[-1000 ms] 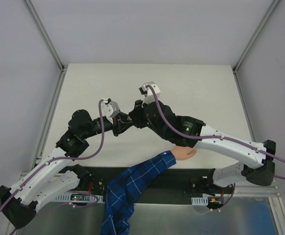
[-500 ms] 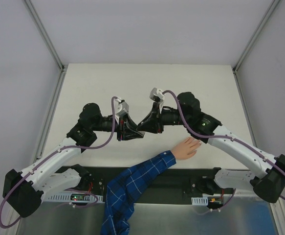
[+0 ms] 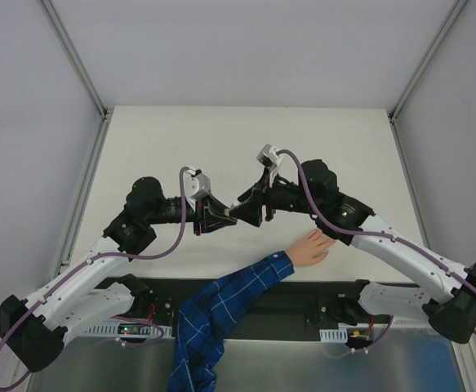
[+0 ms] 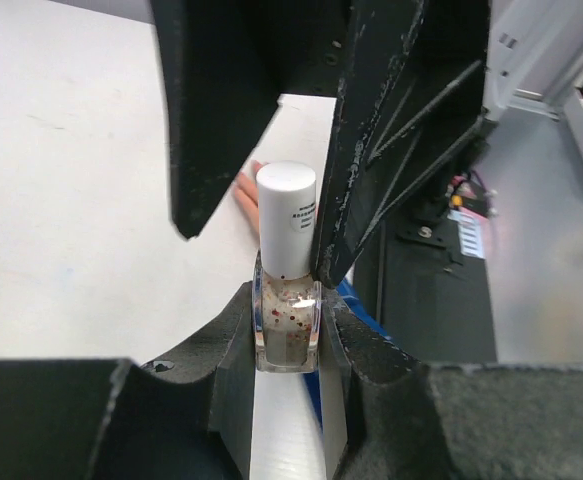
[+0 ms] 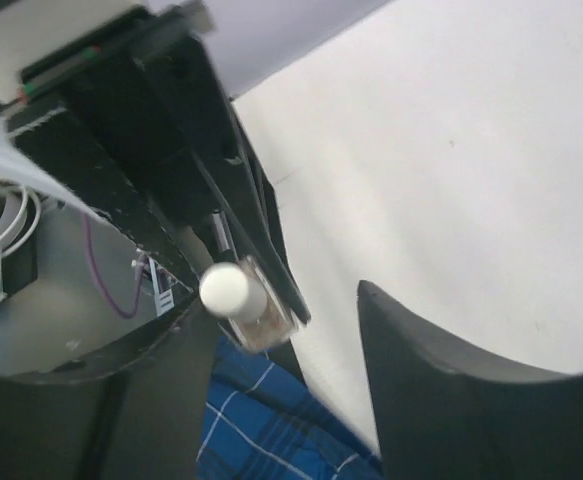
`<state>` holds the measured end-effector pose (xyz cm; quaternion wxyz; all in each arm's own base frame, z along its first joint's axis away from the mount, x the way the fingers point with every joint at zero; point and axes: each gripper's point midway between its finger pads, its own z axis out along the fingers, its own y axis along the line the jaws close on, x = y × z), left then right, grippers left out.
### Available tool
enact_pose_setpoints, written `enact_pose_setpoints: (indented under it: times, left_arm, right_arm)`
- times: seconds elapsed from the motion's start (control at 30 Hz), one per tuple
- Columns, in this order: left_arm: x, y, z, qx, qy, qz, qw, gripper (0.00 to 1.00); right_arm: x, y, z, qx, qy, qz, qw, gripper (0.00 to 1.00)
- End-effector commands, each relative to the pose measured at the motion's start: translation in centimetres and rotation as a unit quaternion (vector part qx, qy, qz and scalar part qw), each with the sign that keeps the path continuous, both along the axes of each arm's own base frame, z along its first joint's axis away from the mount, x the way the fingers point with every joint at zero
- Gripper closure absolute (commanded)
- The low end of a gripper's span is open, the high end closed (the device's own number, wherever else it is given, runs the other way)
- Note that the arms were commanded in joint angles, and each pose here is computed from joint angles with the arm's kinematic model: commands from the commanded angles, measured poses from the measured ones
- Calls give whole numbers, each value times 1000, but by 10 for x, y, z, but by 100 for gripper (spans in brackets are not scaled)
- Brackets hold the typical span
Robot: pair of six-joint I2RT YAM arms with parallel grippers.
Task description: Paint the nails
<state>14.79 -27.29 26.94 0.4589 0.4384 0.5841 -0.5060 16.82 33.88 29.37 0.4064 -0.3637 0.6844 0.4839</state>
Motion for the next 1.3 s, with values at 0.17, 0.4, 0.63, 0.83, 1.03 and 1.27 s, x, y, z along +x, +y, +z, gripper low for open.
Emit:
enact_pose_setpoints:
  times: [0.17, 0.4, 0.63, 0.83, 1.03, 1.27]
  left_arm:
    - [29, 9, 32, -20, -70, 94, 993, 100]
    - [34, 11, 32, -20, -63, 111, 992, 100]
    - [36, 11, 30, -18, -57, 118, 991, 100]
    - [36, 11, 30, -18, -55, 118, 991, 100]
    - [34, 10, 32, -21, -53, 111, 992, 100]
    - [14, 2, 38, -41, -50, 49, 997, 100]
  right_arm:
    - [11, -30, 38, -14, 15, -214, 977, 26]
    - [21, -33, 53, -22, 5, -302, 953, 28]
    - [29, -6, 55, -42, 8, -322, 946, 42]
    - [30, 10, 47, -58, 7, -317, 947, 53]
    - [27, 8, 30, -69, 8, -313, 947, 68]
    - [24, -2, 25, -78, -62, -234, 967, 99]
